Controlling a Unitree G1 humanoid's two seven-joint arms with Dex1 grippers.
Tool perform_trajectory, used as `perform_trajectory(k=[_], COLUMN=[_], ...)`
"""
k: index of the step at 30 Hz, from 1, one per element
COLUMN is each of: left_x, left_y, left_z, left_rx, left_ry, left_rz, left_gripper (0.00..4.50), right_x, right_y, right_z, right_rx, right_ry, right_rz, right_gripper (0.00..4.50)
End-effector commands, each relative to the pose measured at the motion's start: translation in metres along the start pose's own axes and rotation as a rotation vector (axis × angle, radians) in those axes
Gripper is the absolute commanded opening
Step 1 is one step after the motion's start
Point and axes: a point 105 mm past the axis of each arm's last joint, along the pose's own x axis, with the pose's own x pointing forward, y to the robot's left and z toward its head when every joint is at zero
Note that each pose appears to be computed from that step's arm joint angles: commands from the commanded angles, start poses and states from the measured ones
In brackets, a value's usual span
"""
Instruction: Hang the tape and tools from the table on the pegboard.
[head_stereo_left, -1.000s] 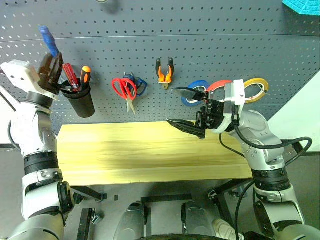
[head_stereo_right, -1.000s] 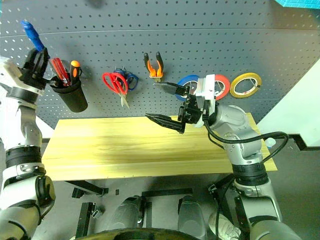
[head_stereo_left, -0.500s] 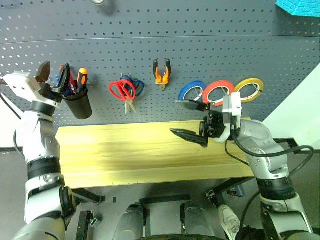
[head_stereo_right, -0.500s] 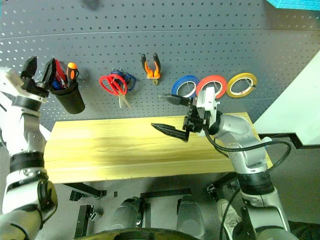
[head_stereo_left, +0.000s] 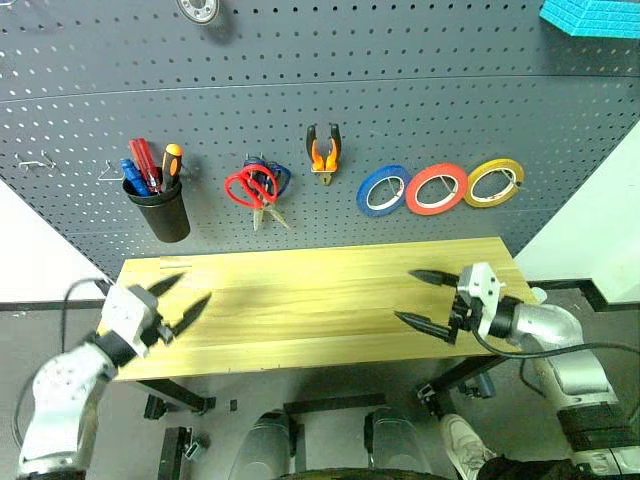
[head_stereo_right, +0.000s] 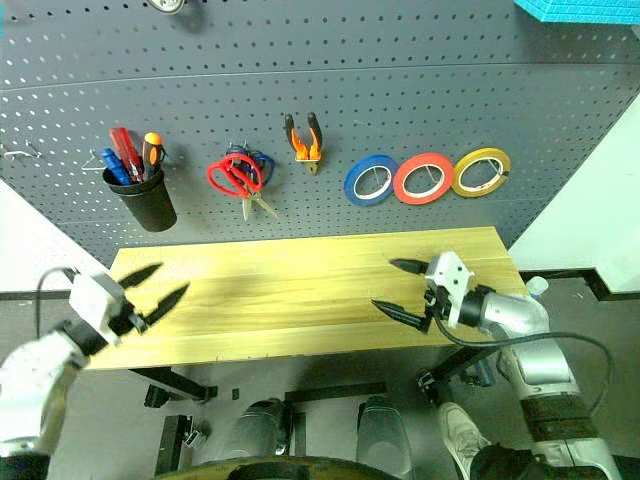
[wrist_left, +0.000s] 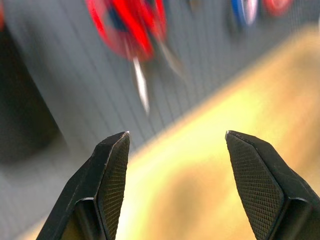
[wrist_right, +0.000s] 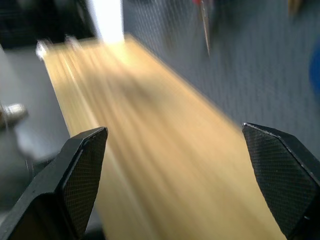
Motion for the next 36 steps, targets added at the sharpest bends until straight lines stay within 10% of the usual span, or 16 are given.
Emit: perform_trajectory(k=[1, 10, 36], left_x=[-0.01, -0.021, -0.006], left_y=[-0.016, -0.037, -0.043], left_z=[-0.032, -0.073, -0.075], left_rx=[-0.011, -0.027, -0.026], left_ry=[0.033, 0.08, 0.026], left_rz=[0.019, 0.097, 0.133], left_gripper=[3.18, 3.18, 3.18], right_x=[-0.026, -0.073, -0.051], right_y=[-0.018, -0.026, -0.036], right_z=[-0.024, -0.083, -0.088], right_rx=[-0.004, 0.063, 0.061], right_ry=[0.05, 0.204, 0.162], right_rz=[-0.137, -0.301, -0.348], right_gripper=[4.5, 4.5, 4.5])
